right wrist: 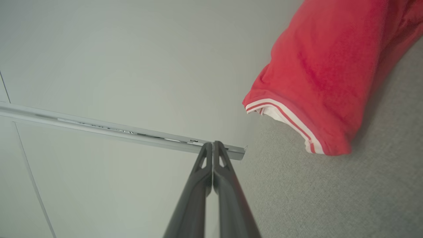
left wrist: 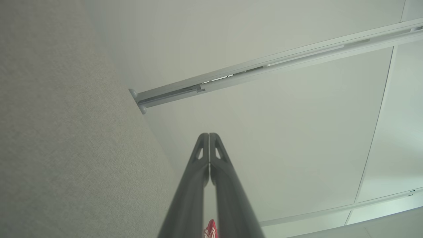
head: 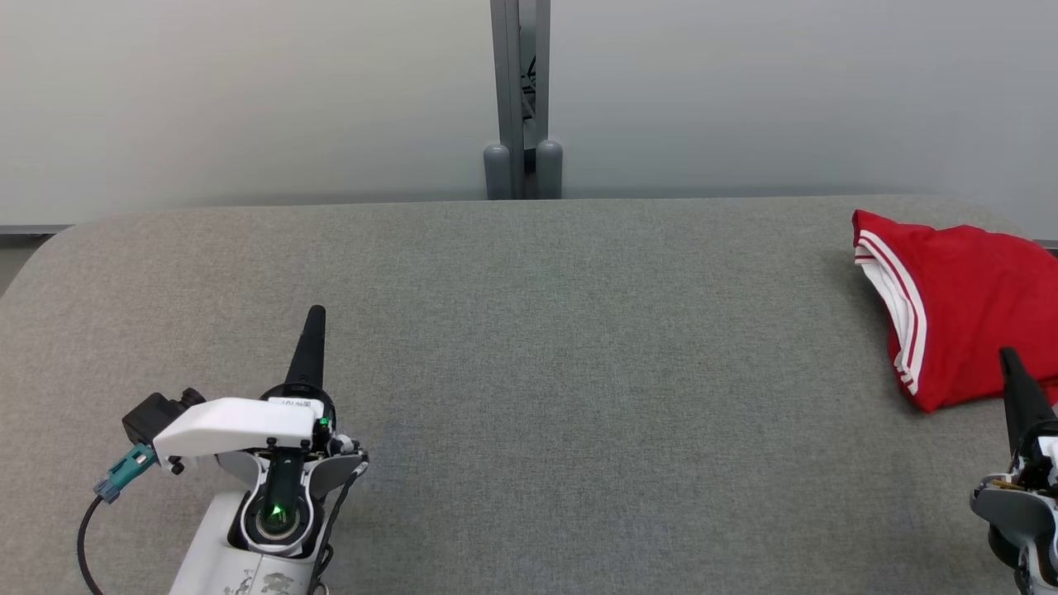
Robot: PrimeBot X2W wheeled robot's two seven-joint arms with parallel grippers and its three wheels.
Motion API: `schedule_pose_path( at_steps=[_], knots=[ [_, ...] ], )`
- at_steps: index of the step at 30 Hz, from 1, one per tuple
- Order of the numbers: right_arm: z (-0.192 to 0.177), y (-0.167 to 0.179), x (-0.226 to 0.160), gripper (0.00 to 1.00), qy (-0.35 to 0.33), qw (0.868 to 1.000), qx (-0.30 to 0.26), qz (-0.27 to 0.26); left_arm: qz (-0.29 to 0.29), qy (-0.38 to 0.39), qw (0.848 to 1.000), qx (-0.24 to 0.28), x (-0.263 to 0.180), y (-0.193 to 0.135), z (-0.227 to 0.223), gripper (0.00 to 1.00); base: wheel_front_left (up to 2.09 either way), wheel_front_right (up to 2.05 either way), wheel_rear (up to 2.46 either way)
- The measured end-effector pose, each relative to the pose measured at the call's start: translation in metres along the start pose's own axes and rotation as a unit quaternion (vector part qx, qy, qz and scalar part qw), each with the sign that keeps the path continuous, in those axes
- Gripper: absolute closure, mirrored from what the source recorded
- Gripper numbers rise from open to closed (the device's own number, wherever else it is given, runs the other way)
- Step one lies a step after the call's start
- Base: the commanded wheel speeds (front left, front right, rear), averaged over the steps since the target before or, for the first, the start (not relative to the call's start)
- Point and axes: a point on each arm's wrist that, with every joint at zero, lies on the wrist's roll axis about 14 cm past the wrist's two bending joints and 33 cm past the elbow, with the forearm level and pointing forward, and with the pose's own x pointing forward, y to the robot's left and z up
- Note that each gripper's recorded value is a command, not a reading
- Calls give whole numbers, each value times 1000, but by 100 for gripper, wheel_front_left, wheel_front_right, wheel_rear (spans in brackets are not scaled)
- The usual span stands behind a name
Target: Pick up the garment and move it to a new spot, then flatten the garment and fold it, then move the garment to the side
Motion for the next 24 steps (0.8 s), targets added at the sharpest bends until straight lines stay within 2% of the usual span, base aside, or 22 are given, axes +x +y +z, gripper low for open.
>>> schedule_pose_path(
  at_steps=[24],
  knots=[
    [16,8,0,100,-10,995,93,25,-11,13,997,-73,13,-14,-6,100,0,0,0]
  ],
)
